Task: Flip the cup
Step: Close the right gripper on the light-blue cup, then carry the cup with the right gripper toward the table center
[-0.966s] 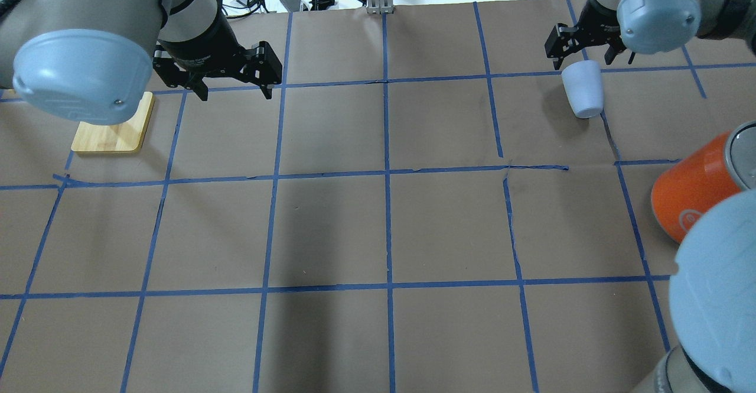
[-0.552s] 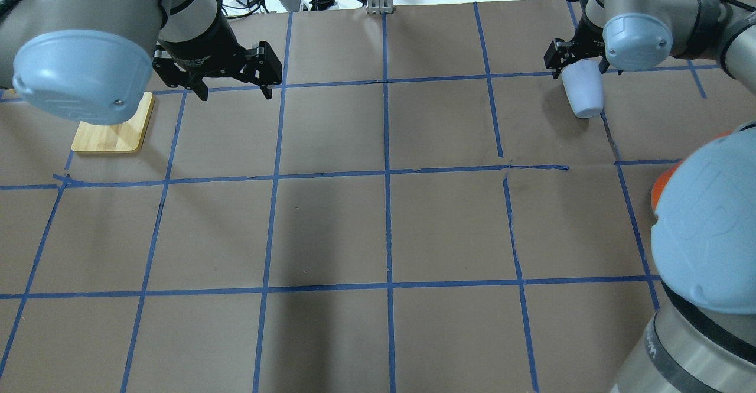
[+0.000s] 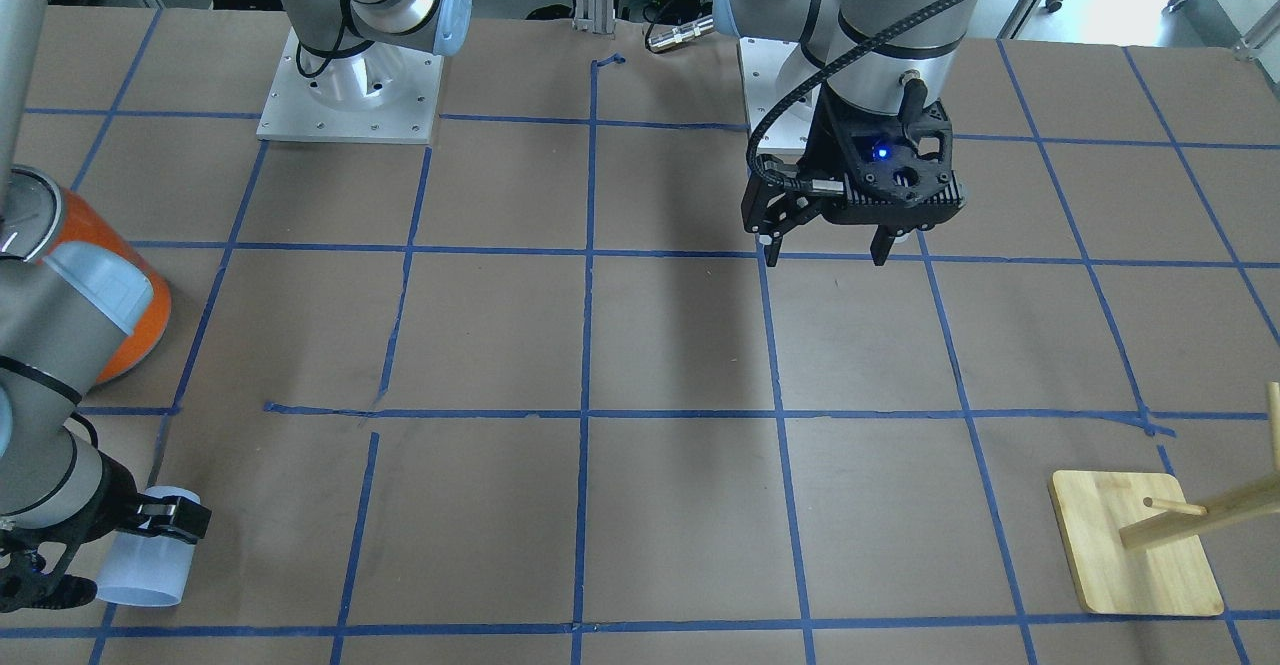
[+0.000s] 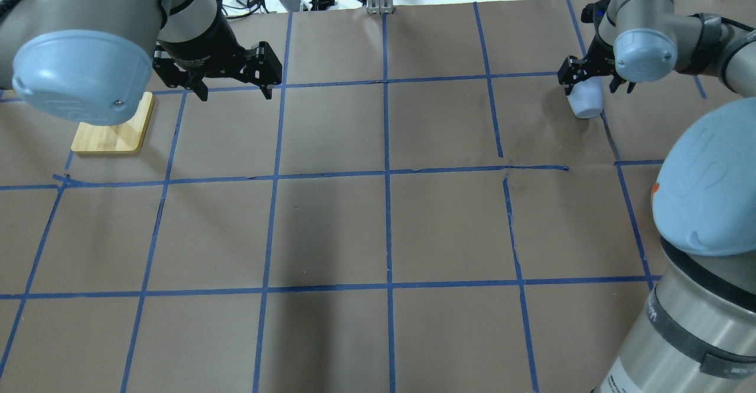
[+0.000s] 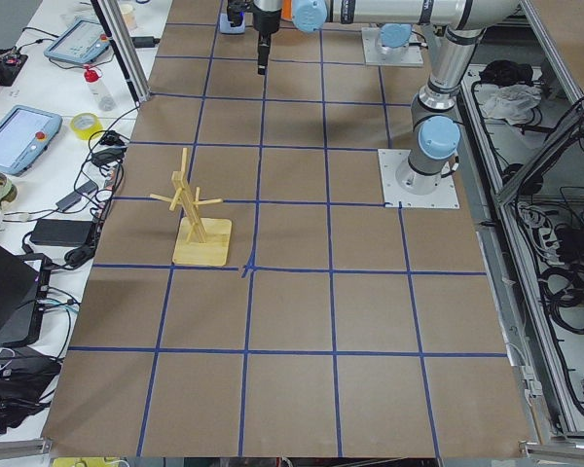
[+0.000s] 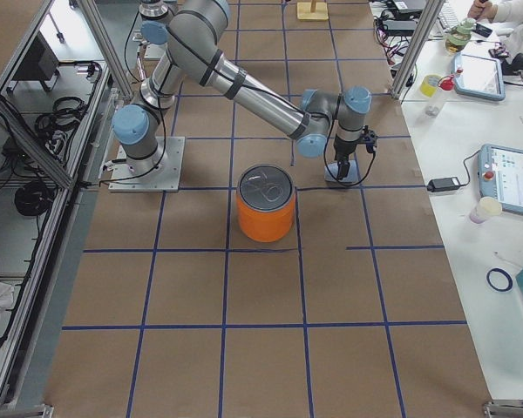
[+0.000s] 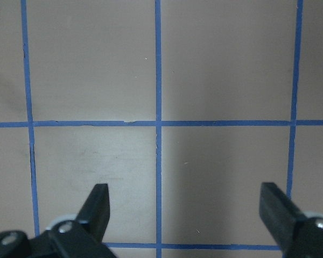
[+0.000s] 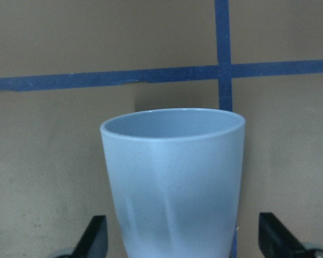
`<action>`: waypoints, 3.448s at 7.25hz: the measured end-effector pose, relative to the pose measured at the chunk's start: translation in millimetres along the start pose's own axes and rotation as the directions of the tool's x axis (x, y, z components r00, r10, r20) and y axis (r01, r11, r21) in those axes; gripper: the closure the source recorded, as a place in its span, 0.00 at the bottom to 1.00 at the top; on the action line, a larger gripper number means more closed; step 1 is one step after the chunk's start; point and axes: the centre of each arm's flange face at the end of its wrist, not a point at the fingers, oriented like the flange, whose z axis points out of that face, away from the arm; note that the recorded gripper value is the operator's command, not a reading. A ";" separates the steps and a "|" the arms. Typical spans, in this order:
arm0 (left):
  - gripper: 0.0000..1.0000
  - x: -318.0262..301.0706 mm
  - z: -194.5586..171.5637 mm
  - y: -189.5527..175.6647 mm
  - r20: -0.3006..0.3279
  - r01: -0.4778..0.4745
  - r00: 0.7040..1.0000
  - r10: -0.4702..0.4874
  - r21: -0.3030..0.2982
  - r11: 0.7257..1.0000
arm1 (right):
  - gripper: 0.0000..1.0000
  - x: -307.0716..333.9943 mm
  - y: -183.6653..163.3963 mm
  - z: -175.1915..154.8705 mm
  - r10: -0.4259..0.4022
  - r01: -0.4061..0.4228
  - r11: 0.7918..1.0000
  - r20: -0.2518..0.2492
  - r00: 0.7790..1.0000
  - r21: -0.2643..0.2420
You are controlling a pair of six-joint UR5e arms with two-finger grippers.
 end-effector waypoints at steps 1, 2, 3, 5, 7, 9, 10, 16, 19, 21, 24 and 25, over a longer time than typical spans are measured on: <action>0.00 0.0 0.0 0.0 0.000 0.000 1.000 0.000 0.000 1.000 | 0.00 -0.2 0.0 6.6 -0.002 0.002 1.000 0.002 1.000 -0.009; 0.00 0.0 0.0 0.0 0.000 0.000 1.000 0.000 0.000 1.000 | 0.00 -0.6 -0.2 12.4 -0.004 0.004 1.000 0.004 1.000 -0.017; 0.00 0.0 0.0 0.0 0.000 0.000 1.000 0.000 0.000 1.000 | 0.31 -0.5 -1.7 18.9 -0.006 0.006 1.000 0.004 1.000 -0.017; 0.00 -0.1 -0.6 0.2 0.001 0.000 1.000 0.000 0.001 1.000 | 0.86 2.0 -5.9 22.6 -0.028 0.029 1.000 -0.020 0.999 0.009; 0.00 -0.3 -0.8 0.3 0.000 0.000 1.000 0.000 0.002 1.000 | 0.90 5.1 -7.7 12.4 -0.080 0.081 0.997 -0.081 0.993 0.019; 0.00 -0.4 -0.9 0.3 0.001 0.000 1.000 0.000 0.002 1.000 | 0.90 -26.0 -7.3 -30.7 -0.186 0.194 0.979 -0.106 0.977 0.066; 0.00 -0.5 -0.9 0.2 0.001 0.001 1.000 -0.001 0.002 1.000 | 0.90 -67.0 -4.4 -51.7 -0.288 0.299 0.950 -0.118 0.950 0.091; 0.00 -1.0 -0.8 0.1 0.001 0.002 1.000 -0.002 0.002 1.000 | 0.89 -366.3 84.6 -88.6 -0.870 0.889 0.442 -0.183 0.457 0.121; 0.00 -1.0 -0.8 0.0 0.002 0.002 1.000 -0.002 0.002 1.000 | 0.82 -429.2 119.7 -76.2 -0.971 0.984 0.132 -0.184 0.152 0.116; 0.00 -1.1 -0.9 0.1 0.002 0.002 1.000 -0.002 0.002 1.000 | 0.73 -448.3 125.6 -56.2 -0.988 0.985 -0.031 -0.155 -0.005 0.169; 0.00 -1.1 -0.9 0.1 0.002 0.002 1.000 -0.002 0.002 1.000 | 0.72 -460.7 129.2 -42.3 -0.986 0.964 -0.126 -0.135 -0.096 0.232; 0.00 -1.0 -0.8 0.1 0.002 0.002 1.000 -0.002 0.002 1.000 | 0.63 -462.2 130.1 -40.0 -0.986 0.961 -0.133 -0.127 -0.104 0.241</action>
